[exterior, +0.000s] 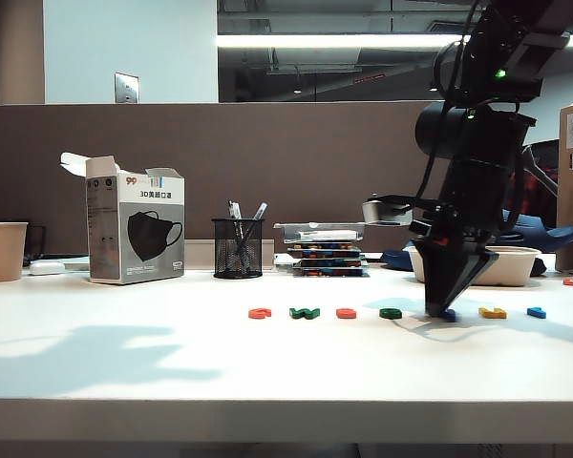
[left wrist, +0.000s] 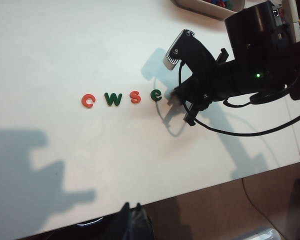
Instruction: Select the appropriate letters from the row of letter magnets placed on the table to arrange into the word "yes".
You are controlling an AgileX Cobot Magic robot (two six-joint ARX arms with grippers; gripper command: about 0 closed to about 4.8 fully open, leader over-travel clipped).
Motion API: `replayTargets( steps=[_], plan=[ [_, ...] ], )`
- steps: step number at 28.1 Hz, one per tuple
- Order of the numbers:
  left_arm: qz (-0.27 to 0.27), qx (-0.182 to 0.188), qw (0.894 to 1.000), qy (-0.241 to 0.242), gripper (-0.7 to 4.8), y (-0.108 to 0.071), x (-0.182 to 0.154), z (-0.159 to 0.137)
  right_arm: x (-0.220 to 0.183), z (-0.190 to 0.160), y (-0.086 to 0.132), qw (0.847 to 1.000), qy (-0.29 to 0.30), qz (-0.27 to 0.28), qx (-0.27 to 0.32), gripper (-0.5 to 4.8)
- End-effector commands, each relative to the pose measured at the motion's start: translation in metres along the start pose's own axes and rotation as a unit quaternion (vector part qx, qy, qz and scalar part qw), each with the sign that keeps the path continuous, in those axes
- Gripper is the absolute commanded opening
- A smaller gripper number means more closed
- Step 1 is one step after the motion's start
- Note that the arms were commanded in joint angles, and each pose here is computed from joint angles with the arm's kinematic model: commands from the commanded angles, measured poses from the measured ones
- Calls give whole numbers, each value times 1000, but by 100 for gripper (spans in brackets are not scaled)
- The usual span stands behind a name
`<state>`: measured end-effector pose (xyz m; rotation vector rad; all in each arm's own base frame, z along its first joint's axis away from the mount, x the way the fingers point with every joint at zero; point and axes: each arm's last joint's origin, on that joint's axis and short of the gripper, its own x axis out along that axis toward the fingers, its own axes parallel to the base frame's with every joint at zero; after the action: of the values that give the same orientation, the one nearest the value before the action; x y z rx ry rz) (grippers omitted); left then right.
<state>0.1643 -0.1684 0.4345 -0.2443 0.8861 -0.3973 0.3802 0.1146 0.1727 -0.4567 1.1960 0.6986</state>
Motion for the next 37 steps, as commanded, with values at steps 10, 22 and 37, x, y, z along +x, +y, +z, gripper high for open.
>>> replayTargets(
  steps=[10, 22, 37],
  plan=[
    [-4, -2, 1000, -5, -5, 0, -2, 1, 11, -10, 2, 999, 46, 3, 9, -6],
    [-4, -2, 1000, -5, -5, 0, -2, 1, -11, -1, 2, 1000, -11, -21, 7, -6],
    [-4, -2, 1000, -5, -5, 0, -2, 1, -75, 7, 26, 989, -97, 0, 110, -6]
  ],
)
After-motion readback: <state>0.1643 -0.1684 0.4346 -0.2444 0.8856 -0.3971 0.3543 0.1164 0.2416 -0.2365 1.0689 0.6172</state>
